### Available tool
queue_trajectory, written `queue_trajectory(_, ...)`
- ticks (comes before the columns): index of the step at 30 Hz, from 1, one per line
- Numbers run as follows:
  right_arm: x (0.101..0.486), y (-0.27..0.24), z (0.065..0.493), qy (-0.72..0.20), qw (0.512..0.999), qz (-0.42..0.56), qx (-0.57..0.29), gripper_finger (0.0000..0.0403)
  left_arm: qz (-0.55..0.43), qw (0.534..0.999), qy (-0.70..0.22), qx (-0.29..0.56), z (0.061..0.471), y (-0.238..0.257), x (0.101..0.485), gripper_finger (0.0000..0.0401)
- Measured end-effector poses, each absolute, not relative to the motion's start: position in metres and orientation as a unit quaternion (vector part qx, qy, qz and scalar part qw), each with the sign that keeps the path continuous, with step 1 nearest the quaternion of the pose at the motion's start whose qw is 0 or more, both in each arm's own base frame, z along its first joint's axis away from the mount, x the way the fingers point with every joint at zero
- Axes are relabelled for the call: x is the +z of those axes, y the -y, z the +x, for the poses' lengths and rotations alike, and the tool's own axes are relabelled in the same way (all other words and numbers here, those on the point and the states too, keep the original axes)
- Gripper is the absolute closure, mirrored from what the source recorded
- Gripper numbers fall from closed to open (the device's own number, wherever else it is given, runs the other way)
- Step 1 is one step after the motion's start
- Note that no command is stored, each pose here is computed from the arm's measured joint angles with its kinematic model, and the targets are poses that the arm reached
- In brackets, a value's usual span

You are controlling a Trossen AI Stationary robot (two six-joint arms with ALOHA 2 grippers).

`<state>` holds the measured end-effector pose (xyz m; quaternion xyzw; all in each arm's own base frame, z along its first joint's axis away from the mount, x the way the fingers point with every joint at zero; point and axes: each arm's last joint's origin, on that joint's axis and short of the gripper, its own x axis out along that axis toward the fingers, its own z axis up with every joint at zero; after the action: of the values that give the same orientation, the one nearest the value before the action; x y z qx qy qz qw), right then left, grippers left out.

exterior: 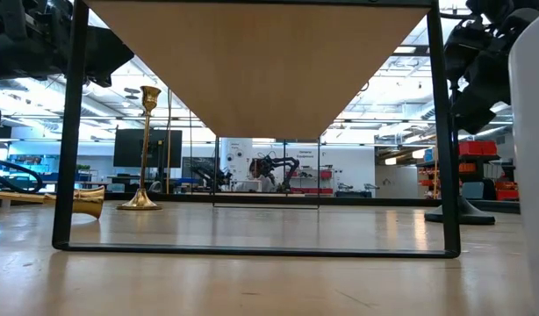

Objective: Pick & Place candle stick holders
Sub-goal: Put the top black candle holder on the shelf

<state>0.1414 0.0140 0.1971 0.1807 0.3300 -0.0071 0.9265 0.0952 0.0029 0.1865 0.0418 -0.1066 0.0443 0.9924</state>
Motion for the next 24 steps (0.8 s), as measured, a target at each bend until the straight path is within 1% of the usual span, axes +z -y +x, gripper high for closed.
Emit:
queue_trajectory(17,0.1972,-0.0139,0.1415,-0.329,0.927,0.180,-0.007,0.0258,0.042,0.992,0.107,0.044,0.0952,-0.0029,0.1866,0.0204)
queue_trajectory(20,0.1974,-0.0139,0.1415,-0.329,0.927,0.179,-0.007,0.0269,0.042,0.992,0.107,0.044,0.0952,-0.0029,0.1865,0.0204)
queue_trajectory(24,0.1972,-0.0139,0.1415,-0.329,0.927,0.179,-0.007,0.0300,0.042,0.992,0.106,0.045,0.0952,-0.0029,0.1865,0.0204)
